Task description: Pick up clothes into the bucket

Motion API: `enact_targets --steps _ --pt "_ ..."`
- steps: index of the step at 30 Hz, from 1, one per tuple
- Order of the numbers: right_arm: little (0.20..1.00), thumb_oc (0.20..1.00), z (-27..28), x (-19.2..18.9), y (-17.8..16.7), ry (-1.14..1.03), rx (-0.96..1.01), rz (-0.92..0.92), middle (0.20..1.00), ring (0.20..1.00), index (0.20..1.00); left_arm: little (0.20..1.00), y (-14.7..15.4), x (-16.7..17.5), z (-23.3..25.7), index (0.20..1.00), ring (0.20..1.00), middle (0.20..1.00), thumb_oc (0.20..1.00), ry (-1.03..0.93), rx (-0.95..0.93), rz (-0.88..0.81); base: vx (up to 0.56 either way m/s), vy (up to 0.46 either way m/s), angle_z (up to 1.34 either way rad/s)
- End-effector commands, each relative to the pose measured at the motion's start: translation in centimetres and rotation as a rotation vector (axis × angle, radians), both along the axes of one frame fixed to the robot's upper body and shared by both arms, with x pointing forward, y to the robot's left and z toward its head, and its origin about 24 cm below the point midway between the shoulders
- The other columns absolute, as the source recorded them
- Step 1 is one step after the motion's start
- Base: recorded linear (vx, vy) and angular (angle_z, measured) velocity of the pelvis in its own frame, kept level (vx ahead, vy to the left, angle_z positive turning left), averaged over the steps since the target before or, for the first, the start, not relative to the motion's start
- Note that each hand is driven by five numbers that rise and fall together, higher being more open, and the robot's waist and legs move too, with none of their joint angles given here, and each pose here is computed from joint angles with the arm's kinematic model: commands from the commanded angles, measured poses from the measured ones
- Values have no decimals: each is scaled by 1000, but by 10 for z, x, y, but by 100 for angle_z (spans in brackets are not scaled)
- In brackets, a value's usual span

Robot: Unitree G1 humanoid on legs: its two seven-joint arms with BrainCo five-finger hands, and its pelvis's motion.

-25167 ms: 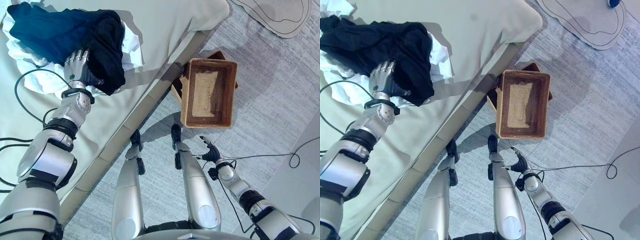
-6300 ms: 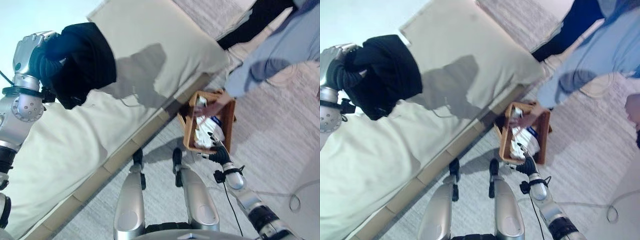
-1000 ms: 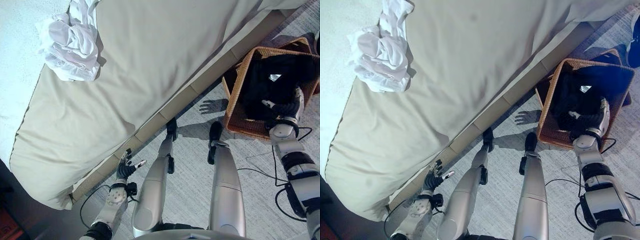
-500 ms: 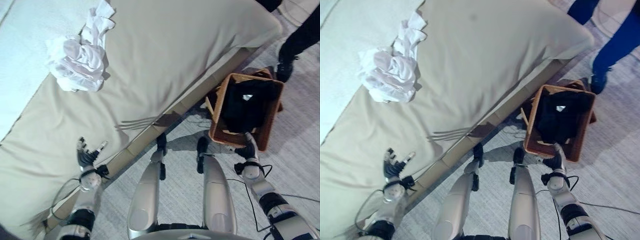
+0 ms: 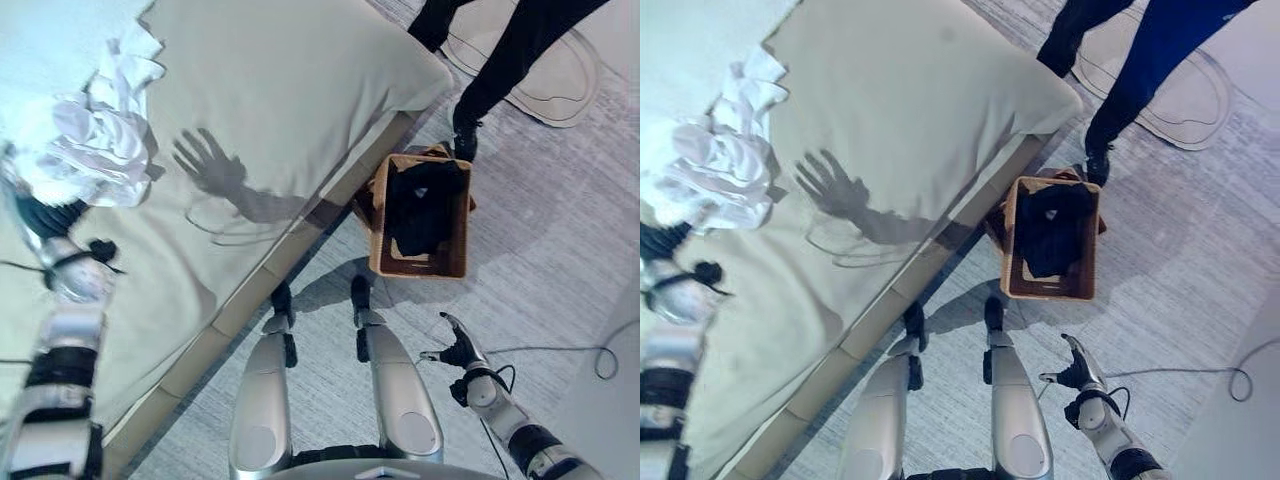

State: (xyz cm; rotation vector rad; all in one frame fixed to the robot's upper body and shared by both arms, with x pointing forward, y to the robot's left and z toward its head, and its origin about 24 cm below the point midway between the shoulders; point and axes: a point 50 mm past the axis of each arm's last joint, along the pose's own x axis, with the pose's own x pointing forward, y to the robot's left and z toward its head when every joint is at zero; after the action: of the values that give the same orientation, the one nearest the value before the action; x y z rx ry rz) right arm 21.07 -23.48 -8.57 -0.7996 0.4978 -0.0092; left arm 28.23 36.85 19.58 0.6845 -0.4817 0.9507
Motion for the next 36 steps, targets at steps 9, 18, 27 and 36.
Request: enact_targets --steps 9,18,27,36 --pt "1000 1000 5 3 31 -66 120 78 1000 1000 1000 1000 30 -7 95 1000 1000 1000 1000 -22 303 237 18 21 -11" --pt "1000 1000 24 16 54 -195 265 96 1000 1000 1000 1000 35 -2 140 1000 1000 1000 1000 5 351 292 16 -16 -1" --pt "1000 1000 38 25 70 -262 352 124 1000 1000 1000 1000 29 15 147 1000 1000 1000 1000 59 259 210 10 -13 4" --pt "1000 1000 36 27 81 -230 380 156 1000 1000 1000 200 37 27 138 200 200 200 200 193 116 123 -6 4 4"
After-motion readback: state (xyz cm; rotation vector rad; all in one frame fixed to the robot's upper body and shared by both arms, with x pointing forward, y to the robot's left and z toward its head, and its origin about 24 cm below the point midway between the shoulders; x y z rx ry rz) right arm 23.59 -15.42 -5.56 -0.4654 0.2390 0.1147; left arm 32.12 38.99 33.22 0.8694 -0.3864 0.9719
